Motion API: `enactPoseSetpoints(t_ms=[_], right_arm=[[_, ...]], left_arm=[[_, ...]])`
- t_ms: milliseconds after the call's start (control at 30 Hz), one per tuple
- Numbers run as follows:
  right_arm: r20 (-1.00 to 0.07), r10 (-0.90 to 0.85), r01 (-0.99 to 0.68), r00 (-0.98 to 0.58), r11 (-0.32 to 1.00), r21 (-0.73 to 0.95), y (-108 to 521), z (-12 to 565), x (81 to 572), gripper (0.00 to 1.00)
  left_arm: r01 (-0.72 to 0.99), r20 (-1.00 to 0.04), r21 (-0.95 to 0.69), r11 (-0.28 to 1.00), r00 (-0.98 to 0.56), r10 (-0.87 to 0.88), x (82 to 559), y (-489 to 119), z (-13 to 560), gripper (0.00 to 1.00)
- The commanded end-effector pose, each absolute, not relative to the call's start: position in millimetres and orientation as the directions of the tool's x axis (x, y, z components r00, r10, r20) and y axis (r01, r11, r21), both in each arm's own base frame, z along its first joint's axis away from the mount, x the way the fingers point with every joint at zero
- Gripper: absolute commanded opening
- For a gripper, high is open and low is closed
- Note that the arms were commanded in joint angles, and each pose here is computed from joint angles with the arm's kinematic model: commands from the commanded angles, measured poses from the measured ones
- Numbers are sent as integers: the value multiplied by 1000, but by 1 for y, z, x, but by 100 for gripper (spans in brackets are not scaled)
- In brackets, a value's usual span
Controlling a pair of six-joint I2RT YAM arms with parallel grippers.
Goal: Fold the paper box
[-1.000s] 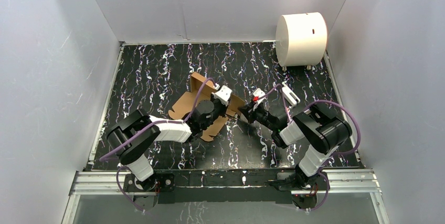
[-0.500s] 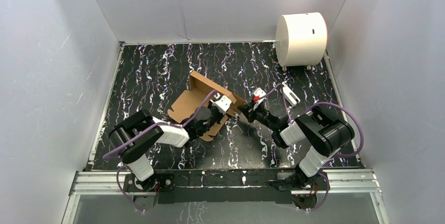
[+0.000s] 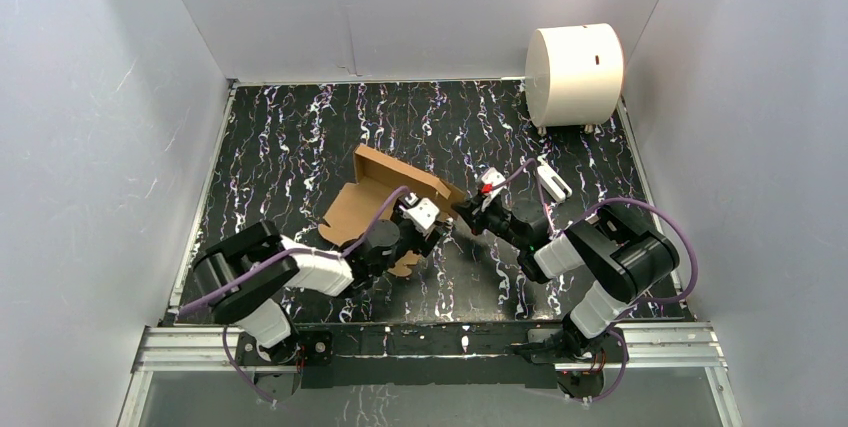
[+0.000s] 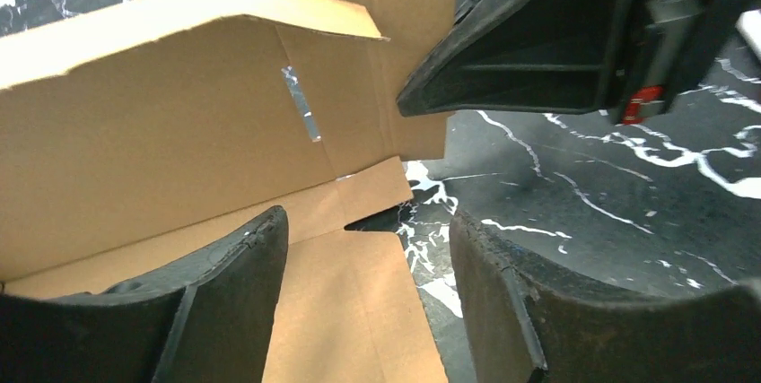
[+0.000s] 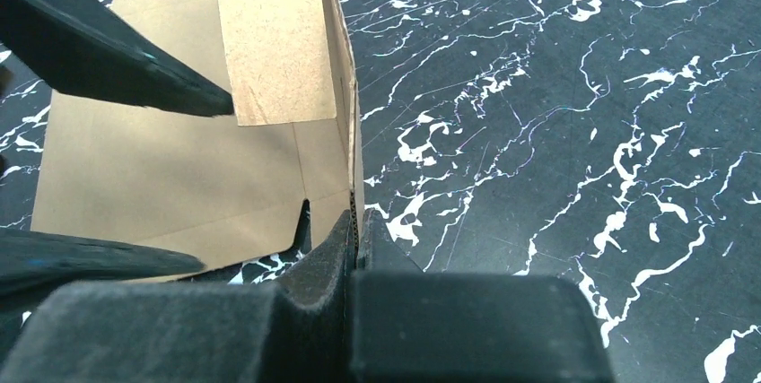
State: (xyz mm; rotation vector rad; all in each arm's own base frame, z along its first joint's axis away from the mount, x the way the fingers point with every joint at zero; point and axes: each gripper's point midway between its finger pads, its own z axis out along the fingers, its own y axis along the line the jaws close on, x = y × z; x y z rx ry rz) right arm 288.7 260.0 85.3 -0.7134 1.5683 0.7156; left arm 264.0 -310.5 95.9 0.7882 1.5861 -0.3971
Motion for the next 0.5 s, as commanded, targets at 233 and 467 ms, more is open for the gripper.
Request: enactPoseSetpoints(t_ms=[233, 467], right_arm=[[-1000, 1, -785, -14, 620, 12, 269, 115, 296, 0], [-1000, -2, -788, -18, 616, 13, 270, 114, 295, 0]], left_arm=[[601, -960, 232, 765, 12, 281, 297, -328, 88, 73], [589, -931, 309, 747, 24, 365, 305, -330, 68, 74]])
